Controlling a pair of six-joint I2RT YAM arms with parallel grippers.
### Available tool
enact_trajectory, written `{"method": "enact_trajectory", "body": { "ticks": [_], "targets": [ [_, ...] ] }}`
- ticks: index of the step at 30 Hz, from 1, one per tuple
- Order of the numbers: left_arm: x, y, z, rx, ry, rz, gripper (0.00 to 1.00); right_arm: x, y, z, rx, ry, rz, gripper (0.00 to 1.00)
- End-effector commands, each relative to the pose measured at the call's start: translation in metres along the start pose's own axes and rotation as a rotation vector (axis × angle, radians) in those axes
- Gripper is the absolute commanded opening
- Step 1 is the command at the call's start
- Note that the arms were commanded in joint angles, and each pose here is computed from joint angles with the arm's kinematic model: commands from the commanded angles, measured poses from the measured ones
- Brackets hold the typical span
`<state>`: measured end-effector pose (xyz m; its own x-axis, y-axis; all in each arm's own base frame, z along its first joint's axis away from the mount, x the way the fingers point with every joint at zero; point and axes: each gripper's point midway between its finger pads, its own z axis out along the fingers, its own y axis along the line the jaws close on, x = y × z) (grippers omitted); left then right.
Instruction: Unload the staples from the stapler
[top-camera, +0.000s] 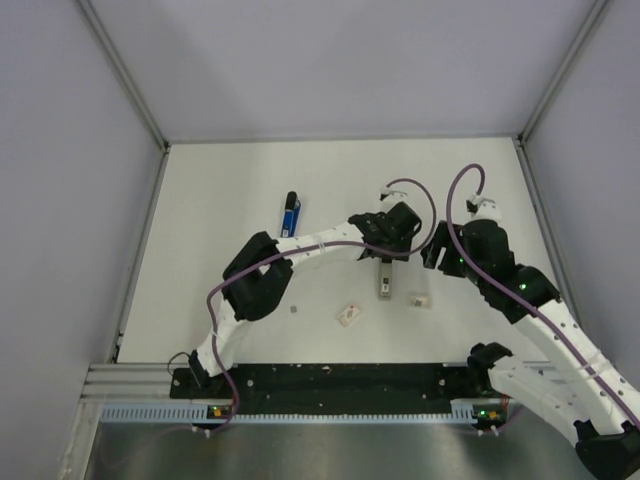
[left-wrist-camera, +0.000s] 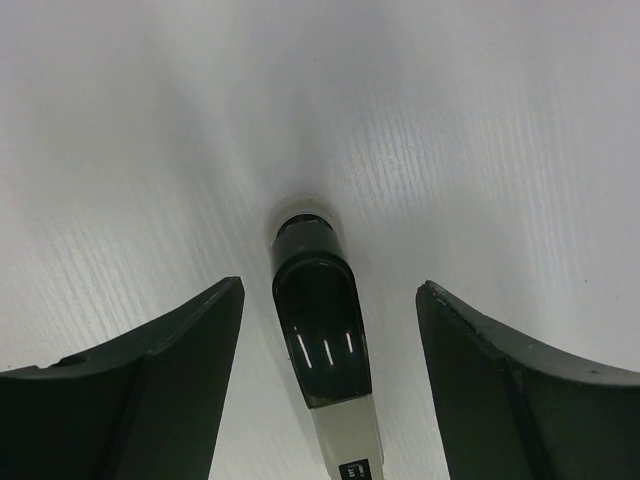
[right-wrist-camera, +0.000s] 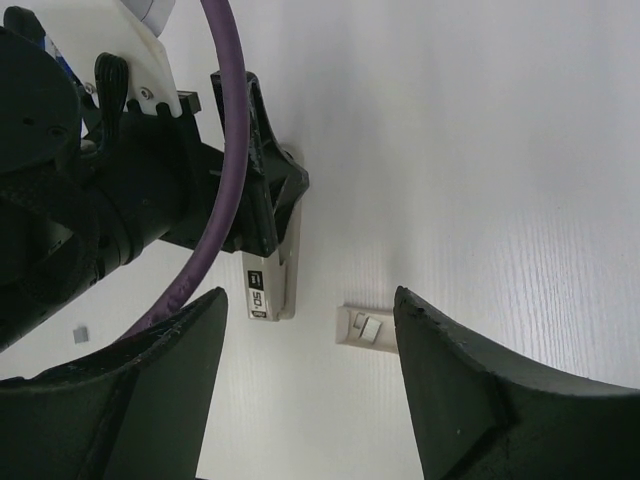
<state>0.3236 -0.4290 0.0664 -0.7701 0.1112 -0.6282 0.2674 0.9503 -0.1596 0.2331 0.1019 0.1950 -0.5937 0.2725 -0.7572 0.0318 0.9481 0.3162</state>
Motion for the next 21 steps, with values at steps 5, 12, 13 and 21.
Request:
{"method": "enact_trajectory", "body": {
  "ticks": [5,12,13,21],
  "targets": [
    [-0.017,-0.006,-0.013,-0.009,-0.051,0.042,0.62,-0.005,0.003,0.0,-0.021,-0.025,0.017,0.65],
    [-0.012,0.0,-0.015,-0.042,-0.046,0.08,0.46,-0.002,0.006,0.001,-0.038,-0.011,0.021,0.64],
    [-0.011,0.0,-0.014,-0.043,-0.045,0.081,0.41,-0.002,0.007,0.001,-0.041,-0.01,0.022,0.64],
    [-0.016,0.003,-0.023,-0.049,-0.06,0.107,0.0,-0.003,0.008,0.0,-0.046,-0.012,0.025,0.63]
  ]
}}
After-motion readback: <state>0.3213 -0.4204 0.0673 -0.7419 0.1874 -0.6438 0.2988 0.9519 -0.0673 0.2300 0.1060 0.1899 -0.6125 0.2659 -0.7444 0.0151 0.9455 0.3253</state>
